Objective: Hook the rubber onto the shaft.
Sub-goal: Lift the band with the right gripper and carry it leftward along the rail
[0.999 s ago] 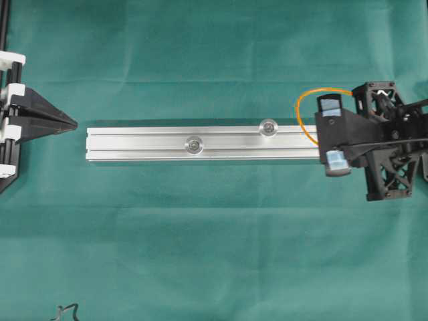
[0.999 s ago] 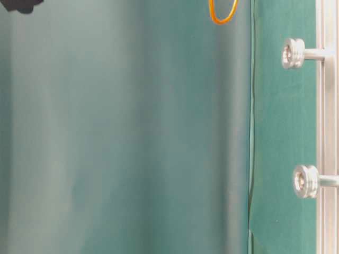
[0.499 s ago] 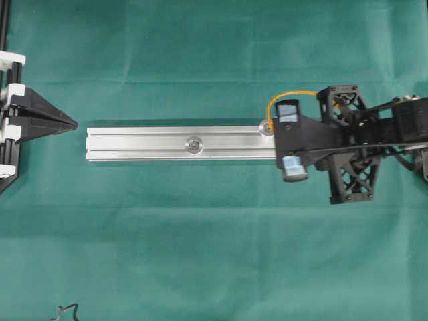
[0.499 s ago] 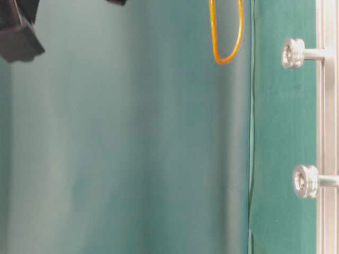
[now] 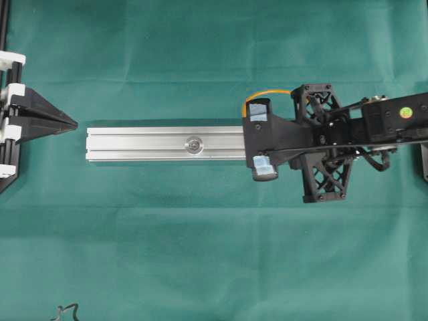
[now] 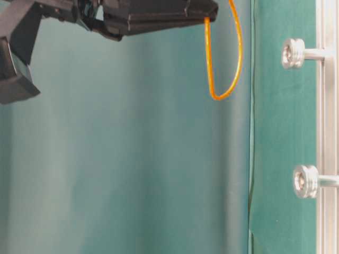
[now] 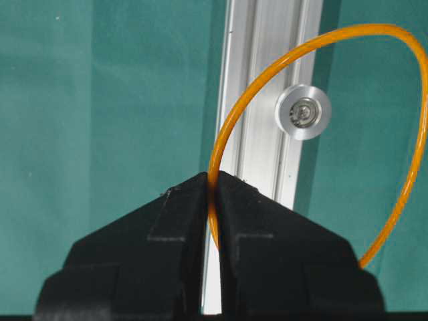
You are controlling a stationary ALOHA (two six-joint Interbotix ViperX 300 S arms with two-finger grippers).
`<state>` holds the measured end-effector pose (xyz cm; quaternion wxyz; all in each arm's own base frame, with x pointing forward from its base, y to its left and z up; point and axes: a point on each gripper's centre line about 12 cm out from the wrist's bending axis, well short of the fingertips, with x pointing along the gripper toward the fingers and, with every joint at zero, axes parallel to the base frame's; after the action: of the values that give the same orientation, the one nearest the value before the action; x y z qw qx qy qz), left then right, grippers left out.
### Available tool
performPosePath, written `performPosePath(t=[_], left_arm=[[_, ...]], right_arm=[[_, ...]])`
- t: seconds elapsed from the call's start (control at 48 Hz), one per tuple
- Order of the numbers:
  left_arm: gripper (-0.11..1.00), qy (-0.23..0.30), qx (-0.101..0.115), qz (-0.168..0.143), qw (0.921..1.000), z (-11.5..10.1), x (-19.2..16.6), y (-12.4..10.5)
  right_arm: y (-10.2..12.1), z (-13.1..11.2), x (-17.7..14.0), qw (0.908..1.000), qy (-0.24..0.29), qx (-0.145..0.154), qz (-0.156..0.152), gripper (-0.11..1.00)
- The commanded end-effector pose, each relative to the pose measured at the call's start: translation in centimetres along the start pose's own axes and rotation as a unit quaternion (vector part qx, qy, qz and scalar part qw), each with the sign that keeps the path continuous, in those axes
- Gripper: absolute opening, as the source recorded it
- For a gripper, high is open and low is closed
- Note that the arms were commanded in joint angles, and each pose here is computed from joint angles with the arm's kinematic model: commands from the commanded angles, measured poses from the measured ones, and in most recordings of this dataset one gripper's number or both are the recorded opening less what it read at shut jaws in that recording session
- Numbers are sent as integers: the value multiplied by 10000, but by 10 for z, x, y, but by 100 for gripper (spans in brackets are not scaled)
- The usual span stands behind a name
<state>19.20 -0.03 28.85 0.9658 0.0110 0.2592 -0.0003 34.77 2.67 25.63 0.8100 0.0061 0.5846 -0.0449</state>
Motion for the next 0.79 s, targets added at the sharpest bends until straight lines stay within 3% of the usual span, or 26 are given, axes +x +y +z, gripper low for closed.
performPosePath(t=[0.0,0.479,0.77], left_arm=[[0,-169,16,-1,9999,13,-3,0],[0,-169,16,-1,9999,13,-3,0],[0,-169,23,3,9999,13,-3,0]], right_arm=[[-1,8,-11,9998,-213,18,19,7],[-1,7,-9,9998,-213,21,21,7],[1,5,10,9998,-187,18,41,7]])
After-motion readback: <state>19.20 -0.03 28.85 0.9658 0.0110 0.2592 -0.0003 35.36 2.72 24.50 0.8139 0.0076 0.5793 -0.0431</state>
